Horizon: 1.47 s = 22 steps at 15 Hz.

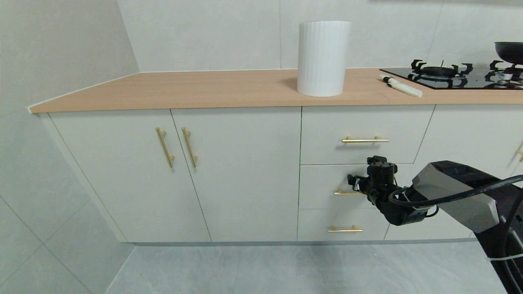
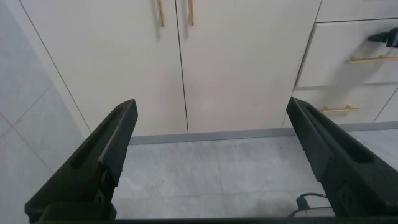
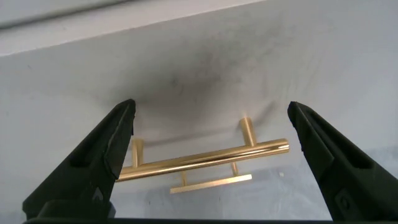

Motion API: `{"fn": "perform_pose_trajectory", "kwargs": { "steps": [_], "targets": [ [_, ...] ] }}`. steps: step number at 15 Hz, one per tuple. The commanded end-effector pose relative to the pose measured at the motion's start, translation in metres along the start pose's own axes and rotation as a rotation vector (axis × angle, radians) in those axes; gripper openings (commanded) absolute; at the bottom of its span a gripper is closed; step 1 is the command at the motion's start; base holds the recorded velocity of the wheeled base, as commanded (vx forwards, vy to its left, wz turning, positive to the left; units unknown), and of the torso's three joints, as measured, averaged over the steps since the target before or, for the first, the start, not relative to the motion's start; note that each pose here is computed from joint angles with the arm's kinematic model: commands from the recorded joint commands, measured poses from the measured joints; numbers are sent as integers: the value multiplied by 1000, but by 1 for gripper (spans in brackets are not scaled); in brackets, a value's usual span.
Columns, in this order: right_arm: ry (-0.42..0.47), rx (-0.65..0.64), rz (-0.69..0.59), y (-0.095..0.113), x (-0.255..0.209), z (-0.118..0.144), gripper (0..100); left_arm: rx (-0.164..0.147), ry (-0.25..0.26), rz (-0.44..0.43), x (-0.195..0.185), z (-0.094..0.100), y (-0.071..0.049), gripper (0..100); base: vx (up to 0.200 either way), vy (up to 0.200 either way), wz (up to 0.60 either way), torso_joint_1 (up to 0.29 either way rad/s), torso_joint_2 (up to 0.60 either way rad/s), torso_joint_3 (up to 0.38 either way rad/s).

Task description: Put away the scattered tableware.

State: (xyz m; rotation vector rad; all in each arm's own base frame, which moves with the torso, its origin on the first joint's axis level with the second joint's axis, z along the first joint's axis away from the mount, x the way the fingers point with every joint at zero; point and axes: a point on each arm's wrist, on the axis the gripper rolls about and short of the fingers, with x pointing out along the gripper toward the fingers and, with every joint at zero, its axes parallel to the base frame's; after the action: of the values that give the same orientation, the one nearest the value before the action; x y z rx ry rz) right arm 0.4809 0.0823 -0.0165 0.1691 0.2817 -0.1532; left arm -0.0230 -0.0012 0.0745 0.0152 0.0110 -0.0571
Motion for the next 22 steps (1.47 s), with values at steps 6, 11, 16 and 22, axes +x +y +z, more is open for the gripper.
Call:
{"fn": "perform_pose_trajectory", "kwargs": {
  "steps": [6,11,16,22],
  "targets": [
    [-25,6,-36,0,2,4,100,0,1,0,0,0,0,100,0,0,0,0,0,0],
    [78,-25,-37,-15,-70,24,100,0,1,0,0,0,0,100,0,0,0,0,0,0],
    [15,-13,-22,-44,-190,66,100,0,-1,0,0,0,0,100,0,0,0,0,0,0],
    [-295,-57,20,-80,-340,120,100,0,-1,0,0,0,0,100,0,0,0,0,0,0]
  ]
}}
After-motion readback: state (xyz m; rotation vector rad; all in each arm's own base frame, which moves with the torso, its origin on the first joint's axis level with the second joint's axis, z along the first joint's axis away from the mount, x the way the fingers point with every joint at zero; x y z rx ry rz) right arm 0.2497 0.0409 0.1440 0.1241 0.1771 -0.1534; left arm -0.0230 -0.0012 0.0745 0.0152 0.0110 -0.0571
